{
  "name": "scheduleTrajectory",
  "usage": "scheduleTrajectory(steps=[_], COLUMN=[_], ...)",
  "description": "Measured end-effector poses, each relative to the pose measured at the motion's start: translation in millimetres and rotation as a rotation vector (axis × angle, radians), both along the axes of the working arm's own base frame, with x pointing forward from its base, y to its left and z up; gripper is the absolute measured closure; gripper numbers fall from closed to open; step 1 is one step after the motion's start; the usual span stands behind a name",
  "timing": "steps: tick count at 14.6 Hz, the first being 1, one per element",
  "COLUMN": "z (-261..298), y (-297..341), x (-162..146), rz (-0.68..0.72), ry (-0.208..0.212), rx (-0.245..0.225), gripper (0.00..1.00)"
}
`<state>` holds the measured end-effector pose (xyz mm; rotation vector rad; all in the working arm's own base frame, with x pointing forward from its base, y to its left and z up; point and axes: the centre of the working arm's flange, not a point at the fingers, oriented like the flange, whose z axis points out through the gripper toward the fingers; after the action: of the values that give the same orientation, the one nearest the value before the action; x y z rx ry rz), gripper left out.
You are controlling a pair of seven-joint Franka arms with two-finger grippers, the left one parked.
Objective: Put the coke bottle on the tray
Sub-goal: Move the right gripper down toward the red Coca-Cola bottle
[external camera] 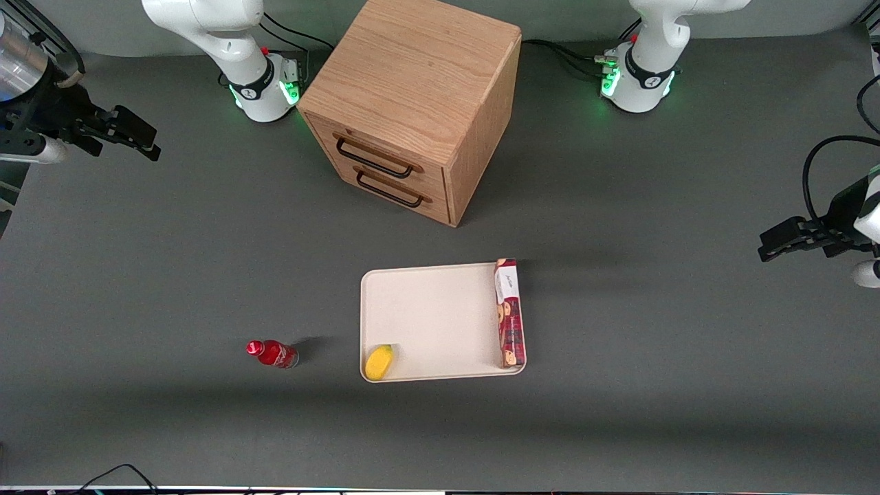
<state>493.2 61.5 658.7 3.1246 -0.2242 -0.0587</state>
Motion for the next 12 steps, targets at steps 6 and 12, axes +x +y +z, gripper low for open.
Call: scheduleTrajectory(steps=[6,12], z=[0,-96], y=[-1,14], x=[1,119], rz=[-0.002,0.023], ry=[0.002,0.008], rx=[0.001,0.054], gripper=[0.00,0.00])
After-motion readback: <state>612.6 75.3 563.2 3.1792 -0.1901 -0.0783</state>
